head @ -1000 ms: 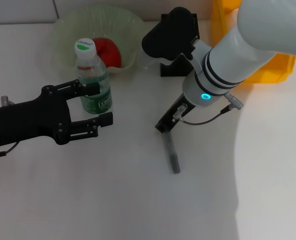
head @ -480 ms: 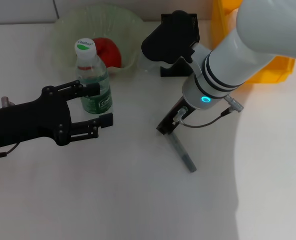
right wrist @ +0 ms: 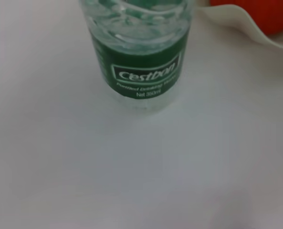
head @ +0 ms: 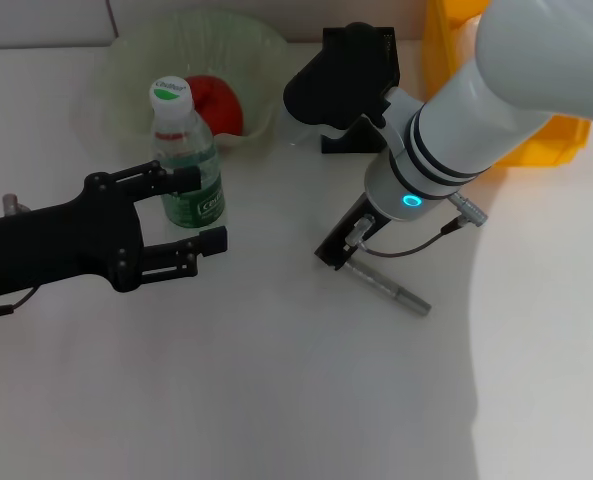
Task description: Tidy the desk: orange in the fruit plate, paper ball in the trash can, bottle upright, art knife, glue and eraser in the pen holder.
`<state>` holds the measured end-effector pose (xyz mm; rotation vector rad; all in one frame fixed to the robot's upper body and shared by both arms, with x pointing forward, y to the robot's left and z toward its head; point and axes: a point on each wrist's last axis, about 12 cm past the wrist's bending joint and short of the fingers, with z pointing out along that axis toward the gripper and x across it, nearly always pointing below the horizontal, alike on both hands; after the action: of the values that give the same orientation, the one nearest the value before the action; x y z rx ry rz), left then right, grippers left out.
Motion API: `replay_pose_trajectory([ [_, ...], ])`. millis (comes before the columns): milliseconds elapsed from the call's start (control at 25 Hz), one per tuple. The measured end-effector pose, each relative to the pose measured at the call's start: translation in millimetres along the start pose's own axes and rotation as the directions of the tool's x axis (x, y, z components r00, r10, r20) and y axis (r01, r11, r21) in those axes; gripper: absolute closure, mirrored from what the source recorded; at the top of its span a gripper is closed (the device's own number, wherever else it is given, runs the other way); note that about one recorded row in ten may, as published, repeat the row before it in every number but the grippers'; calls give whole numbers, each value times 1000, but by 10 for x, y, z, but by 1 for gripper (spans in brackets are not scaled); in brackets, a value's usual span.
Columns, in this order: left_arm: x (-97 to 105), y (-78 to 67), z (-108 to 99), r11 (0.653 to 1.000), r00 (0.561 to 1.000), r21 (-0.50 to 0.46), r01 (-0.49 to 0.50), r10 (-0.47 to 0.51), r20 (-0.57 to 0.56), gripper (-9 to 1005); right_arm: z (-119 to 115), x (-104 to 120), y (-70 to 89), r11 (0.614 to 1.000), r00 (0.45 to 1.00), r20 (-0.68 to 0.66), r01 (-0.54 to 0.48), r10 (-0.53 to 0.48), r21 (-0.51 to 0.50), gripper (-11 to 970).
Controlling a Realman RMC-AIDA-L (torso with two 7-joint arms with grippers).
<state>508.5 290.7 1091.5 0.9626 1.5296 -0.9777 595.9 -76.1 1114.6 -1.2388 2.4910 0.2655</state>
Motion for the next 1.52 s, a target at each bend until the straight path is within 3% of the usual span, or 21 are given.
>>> replay_pose_trajectory([
  [160,8,-5,-12,1000,1000,-4,0,0,1,213,-85,-13,10,1000,999,49,-1,1,-9,816],
  [280,12,-10,-27,1000,1000,-6,1,-1,3,213,-289,-34,-78,999,987,154,-32,35,-18,818],
  [360,15,-14,-34,1000,1000,-7,-1,1,3,213,-517,-23,-226,996,957,277,-81,85,-24,819],
  [400,15,-14,-34,1000,1000,-7,-1,1,3,213,-760,34,-383,990,891,432,-136,138,-36,819],
  [440,15,-14,-34,1000,1000,-7,-1,1,3,213,-760,34,-383,990,891,432,-136,138,-36,819],
  [560,27,-27,-42,1000,1000,-8,-1,1,5,213,-1014,179,-610,974,733,647,-211,210,-77,820],
  [600,27,-27,-42,1000,1000,-8,-1,1,5,213,-1105,285,-753,961,590,768,-246,251,-125,820],
  [640,29,-29,-44,1000,1000,-9,0,0,6,213,-1105,285,-753,961,590,768,-246,251,-125,820],
  [760,27,-31,-41,1000,1000,-8,-1,1,9,213,-1095,428,-924,939,410,860,-278,305,-200,821],
  [800,25,-31,-39,1000,1000,-7,-1,1,10,213,-1030,514,-1015,917,308,884,-301,351,-260,821],
  [880,16,-41,-39,1000,1000,1,-2,2,18,213,-901,631,-1124,875,181,893,-353,412,-332,822],
  [920,16,-41,-39,1000,1000,1,-2,2,18,213,-901,631,-1124,875,181,893,-353,412,-332,822],
  [960,0,-62,-45,1000,999,16,-4,4,33,213,-817,692,-1170,857,130,897,-380,423,-349,823],
  [1080,0,-62,-45,1000,999,16,-4,4,33,213,-776,717,-1189,849,110,898,-391,426,-355,823],
  [1120,-7,-73,-46,1000,999,23,-4,3,41,213,-694,752,-1217,834,78,897,-411,435,-369,823],
  [1240,-14,-80,-43,1000,999,31,-3,1,45,213,-608,761,-1234,821,72,893,-431,444,-374,824],
  [1520,-12,-106,-38,999,999,52,-2,-1,49,213,-381,647,-1233,838,157,900,-457,408,-300,826],
])
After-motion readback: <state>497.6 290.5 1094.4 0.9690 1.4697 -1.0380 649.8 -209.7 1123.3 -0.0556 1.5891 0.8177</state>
